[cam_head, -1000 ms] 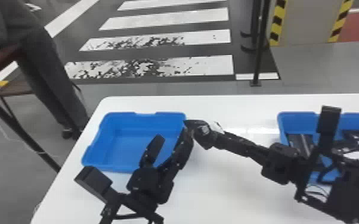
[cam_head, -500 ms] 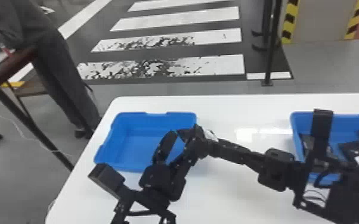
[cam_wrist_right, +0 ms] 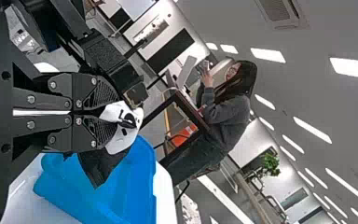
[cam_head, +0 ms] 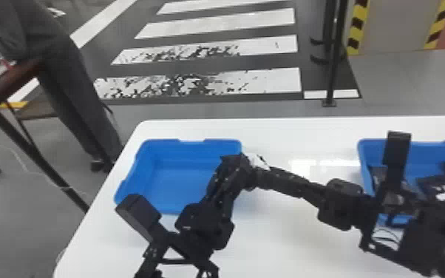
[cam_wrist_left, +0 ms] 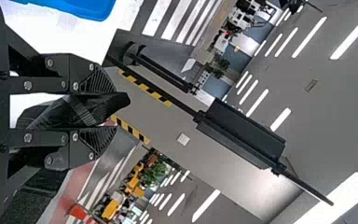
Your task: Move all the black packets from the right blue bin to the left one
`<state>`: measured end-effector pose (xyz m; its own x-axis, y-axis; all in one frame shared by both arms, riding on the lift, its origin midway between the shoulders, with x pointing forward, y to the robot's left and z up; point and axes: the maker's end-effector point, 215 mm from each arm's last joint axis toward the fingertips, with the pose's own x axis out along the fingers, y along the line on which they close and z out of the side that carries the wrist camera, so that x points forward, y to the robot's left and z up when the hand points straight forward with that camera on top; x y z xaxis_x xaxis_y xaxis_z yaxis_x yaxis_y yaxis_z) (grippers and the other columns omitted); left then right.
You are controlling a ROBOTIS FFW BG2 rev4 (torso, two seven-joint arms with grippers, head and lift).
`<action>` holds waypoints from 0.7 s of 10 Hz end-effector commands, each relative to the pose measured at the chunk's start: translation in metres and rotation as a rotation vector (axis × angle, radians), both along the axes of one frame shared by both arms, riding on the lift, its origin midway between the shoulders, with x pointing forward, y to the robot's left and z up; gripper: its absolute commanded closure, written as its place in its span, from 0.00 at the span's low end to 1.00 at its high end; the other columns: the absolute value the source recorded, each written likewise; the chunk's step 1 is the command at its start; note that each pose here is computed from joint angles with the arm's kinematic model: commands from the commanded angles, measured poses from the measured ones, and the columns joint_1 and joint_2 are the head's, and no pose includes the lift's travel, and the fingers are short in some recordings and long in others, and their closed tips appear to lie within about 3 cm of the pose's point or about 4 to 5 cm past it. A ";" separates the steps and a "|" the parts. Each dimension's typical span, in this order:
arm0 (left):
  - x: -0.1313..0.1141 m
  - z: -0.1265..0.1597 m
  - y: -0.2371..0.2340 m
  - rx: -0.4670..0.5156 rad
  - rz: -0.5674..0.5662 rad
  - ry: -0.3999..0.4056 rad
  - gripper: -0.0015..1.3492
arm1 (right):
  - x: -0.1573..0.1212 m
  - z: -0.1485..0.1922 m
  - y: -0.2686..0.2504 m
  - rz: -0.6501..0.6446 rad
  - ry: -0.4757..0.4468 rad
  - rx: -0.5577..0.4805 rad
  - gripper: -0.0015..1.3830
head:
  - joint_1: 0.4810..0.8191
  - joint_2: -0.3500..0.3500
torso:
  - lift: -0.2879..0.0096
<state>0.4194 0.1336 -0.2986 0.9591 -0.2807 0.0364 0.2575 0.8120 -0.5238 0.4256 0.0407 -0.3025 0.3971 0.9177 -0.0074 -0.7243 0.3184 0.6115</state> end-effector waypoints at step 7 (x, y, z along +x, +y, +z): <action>0.009 0.022 0.035 0.116 0.123 -0.078 0.90 | 0.025 0.006 -0.012 -0.072 -0.059 0.020 0.01 | 0.63 0.83 | 0.50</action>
